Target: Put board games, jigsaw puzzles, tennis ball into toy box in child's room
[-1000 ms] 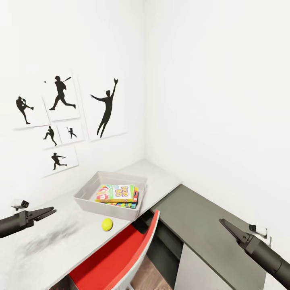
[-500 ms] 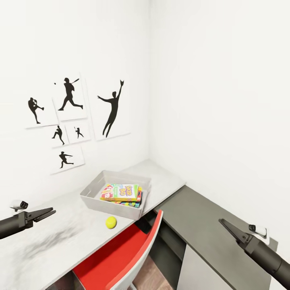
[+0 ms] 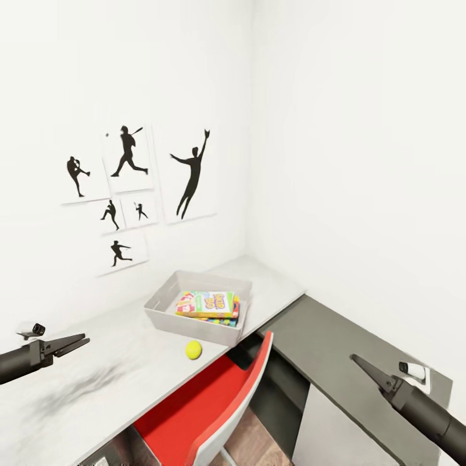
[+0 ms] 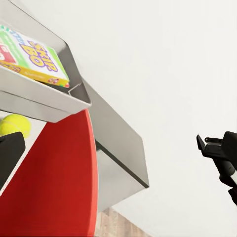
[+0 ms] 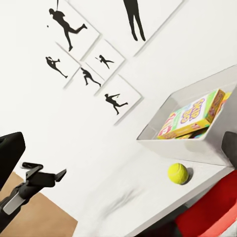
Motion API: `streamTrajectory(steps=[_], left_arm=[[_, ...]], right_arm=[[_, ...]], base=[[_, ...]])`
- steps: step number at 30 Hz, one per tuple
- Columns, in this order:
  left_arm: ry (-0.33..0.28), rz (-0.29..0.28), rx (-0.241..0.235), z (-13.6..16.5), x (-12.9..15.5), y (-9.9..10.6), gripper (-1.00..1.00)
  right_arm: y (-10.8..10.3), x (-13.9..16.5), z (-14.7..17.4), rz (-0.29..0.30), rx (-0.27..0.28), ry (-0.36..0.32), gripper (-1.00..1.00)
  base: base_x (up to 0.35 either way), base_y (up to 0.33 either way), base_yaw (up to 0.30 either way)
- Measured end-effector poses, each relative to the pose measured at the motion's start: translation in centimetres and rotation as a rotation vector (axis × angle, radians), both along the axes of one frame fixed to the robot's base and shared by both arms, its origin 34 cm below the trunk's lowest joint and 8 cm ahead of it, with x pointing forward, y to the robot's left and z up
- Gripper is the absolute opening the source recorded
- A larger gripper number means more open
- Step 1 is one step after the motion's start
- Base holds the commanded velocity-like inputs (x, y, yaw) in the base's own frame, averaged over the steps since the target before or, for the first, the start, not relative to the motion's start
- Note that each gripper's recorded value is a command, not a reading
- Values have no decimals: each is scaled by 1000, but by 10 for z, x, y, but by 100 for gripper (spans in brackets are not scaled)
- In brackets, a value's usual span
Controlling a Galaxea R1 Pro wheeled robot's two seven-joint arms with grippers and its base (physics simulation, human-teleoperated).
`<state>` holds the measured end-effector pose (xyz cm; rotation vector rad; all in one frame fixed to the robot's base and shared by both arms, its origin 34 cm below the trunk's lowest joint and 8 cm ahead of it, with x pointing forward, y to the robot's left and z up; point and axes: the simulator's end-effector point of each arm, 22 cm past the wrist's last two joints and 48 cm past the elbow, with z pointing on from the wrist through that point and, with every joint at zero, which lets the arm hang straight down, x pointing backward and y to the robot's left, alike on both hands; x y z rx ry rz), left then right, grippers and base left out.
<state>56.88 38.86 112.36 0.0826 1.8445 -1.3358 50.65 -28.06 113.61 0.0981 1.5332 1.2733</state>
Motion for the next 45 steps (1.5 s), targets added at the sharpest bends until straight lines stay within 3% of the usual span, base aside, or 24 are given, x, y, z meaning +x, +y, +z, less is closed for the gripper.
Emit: streamTrajectory(steps=[25,29,39,45], left_arm=[[-5,1,-8,6,-1,0,100],[-6,0,-8,6,-2,-1,100],[16,-3,-25,4,-1,-4,100],[15,-2,-27,5,-1,-4,100]], right_arm=[[0,0,5,-11,-27,-9,100],[-4,3,1,-27,-46,13,100],[-28,38,2,-77,-92,173,100],[-32,44,6,-87,-98,180,100]], base=[[-11,20,247],[0,0,273],[0,0,94],[0,0,6]])
